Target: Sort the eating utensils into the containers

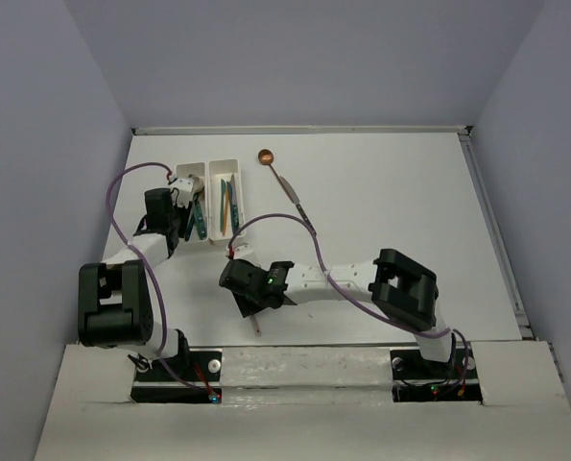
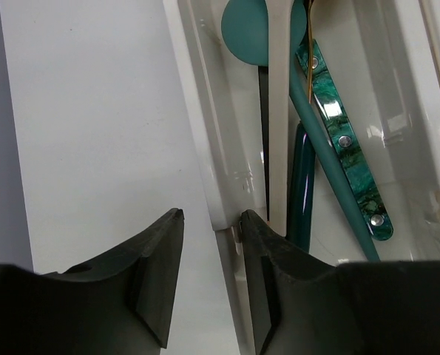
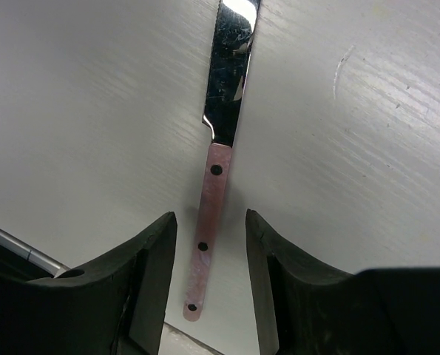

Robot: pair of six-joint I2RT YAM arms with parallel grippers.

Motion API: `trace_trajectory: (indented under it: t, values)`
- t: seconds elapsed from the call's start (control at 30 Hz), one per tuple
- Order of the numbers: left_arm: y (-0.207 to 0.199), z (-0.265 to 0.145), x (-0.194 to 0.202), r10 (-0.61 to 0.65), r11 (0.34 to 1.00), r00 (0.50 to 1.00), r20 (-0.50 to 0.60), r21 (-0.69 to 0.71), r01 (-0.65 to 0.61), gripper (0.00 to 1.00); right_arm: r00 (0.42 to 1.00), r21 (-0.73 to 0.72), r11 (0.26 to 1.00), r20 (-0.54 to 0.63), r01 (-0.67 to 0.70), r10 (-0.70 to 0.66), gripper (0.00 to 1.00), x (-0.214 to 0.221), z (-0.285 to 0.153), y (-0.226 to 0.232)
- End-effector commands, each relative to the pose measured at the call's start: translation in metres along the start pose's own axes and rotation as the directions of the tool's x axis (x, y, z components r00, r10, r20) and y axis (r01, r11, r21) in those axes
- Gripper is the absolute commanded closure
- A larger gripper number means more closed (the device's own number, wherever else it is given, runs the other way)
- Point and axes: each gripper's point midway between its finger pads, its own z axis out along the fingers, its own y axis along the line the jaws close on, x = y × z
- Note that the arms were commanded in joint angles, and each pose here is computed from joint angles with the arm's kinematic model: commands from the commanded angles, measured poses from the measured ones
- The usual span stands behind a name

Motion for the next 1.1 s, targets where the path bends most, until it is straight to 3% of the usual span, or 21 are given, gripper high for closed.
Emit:
trace_trajectory:
  t: [0.0,0.23,0.4,0.47,0.5,0.57,0.73,0.87,1.07]
  values:
    - [0.017,0.001,-0.014,0.028,0.998,0.998,0.050,-0.064,-0.025,0.55,1.000,0.006,1.000,-0.011,-0.016,0.016,0.52,0.001,0.009,0.006]
    - [0.029,0.008,-0.022,0.038,0.992,0.998,0.059,-0.123,-0.030,0.56,0.999,0.038,0.999,-0.007,-0.032,0.032,0.57,0.001,0.018,0.003]
    - [0.022,0.007,-0.023,0.032,0.996,0.997,0.067,-0.082,-0.026,0.55,0.999,0.060,0.997,-0.010,-0.039,0.040,0.63,0.002,0.024,-0.003]
    - [0.020,0.004,-0.024,0.028,0.997,0.997,0.078,-0.070,-0.022,0.53,0.999,0.066,0.997,-0.010,-0.041,0.042,0.79,0.002,0.026,-0.004]
    - [0.019,0.003,-0.024,0.026,0.998,0.996,0.080,-0.066,-0.021,0.52,0.999,0.073,0.996,-0.010,-0.044,0.045,0.96,0.003,0.027,-0.005]
    - [0.017,0.001,-0.028,0.026,0.998,0.996,0.089,-0.053,-0.021,0.52,0.999,0.080,0.995,-0.004,-0.053,0.053,1.00,0.002,0.027,-0.007]
    - [0.017,-0.014,-0.043,0.008,1.000,0.991,0.130,-0.028,-0.004,0.47,0.994,0.123,0.988,0.070,-0.096,0.087,1.00,-0.007,0.008,-0.023]
    - [0.016,-0.031,-0.064,-0.003,1.000,0.981,0.194,-0.001,0.003,0.44,0.976,0.012,0.994,0.189,-0.112,0.107,1.00,-0.034,-0.030,-0.017]
    - [0.019,-0.048,-0.080,-0.022,1.000,0.971,0.238,0.011,0.020,0.41,0.958,-0.098,0.992,0.266,-0.078,0.102,1.00,-0.053,-0.068,-0.010]
